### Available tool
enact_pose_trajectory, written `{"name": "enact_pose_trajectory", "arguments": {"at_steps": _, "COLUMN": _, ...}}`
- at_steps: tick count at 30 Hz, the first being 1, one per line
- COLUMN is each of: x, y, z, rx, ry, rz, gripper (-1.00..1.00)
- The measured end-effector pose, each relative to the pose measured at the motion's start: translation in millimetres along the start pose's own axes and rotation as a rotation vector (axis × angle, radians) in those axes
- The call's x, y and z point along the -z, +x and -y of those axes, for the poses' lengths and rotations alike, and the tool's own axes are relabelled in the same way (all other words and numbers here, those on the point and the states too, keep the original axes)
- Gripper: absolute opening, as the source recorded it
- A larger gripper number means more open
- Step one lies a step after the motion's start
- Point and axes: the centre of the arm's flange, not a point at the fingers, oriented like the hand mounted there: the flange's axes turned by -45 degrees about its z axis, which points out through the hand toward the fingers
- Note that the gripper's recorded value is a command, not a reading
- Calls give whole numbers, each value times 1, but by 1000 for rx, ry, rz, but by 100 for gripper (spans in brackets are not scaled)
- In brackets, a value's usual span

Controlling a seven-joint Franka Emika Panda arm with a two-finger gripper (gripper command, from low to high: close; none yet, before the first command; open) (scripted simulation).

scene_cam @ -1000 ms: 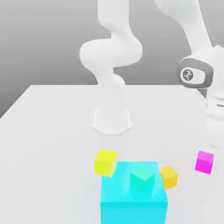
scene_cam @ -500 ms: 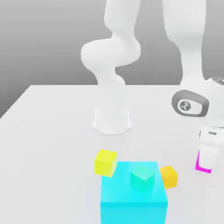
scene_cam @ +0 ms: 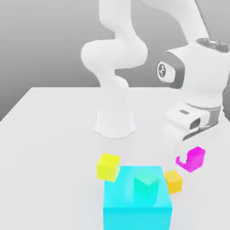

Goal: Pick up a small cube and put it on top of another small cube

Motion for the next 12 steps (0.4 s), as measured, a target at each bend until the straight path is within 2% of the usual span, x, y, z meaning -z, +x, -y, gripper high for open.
{"name": "enact_pose_trajectory", "arguments": {"at_steps": 4, "x": 31, "y": -9, "z": -61, "rx": -193, "ry": 10, "rz": -1, "gripper": -100}}
{"name": "enact_pose_trajectory", "arguments": {"at_steps": 8, "x": -10, "y": -11, "z": -75, "rx": -237, "ry": 11, "rz": -1, "gripper": -100}}
{"name": "enact_pose_trajectory", "arguments": {"at_steps": 9, "x": -19, "y": -12, "z": -75, "rx": -238, "ry": 11, "rz": -1, "gripper": 100}}
{"name": "enact_pose_trajectory", "arguments": {"at_steps": 12, "x": -19, "y": -12, "z": -76, "rx": -240, "ry": 11, "rz": -1, "gripper": 100}}
